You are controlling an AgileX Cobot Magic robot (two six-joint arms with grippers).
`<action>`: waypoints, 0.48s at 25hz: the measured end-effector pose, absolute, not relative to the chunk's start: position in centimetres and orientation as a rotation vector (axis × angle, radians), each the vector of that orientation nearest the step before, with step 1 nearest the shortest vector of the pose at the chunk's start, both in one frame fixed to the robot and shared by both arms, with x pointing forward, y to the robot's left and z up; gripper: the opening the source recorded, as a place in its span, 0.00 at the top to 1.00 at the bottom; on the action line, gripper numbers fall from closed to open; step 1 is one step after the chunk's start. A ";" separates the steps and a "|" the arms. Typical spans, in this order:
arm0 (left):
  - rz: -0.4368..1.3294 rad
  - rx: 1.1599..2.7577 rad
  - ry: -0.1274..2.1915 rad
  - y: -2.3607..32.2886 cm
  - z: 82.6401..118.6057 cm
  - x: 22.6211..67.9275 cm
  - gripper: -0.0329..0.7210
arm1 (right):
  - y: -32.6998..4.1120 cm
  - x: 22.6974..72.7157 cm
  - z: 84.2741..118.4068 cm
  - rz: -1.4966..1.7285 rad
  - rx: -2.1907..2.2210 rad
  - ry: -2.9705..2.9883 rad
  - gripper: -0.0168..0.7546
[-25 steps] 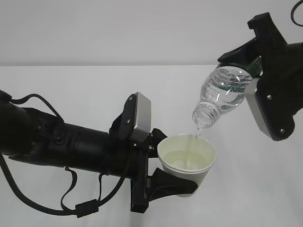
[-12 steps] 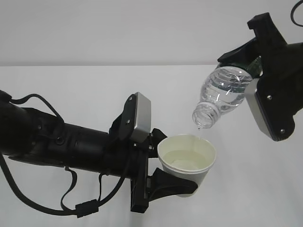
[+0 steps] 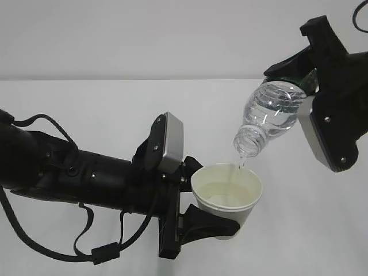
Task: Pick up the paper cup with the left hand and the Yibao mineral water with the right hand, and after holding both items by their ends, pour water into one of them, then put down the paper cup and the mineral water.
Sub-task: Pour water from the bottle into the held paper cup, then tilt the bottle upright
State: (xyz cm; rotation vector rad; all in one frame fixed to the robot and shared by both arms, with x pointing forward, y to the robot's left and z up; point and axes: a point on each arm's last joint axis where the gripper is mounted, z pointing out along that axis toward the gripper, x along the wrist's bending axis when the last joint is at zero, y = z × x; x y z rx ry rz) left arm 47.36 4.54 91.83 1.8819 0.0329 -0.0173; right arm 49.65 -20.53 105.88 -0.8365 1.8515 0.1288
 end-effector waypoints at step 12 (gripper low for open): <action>-0.018 1.882 0.032 4.5 91.8 47.4 0.34 | -20.5 49.6 105.9 0.123 -0.857 1.843 0.44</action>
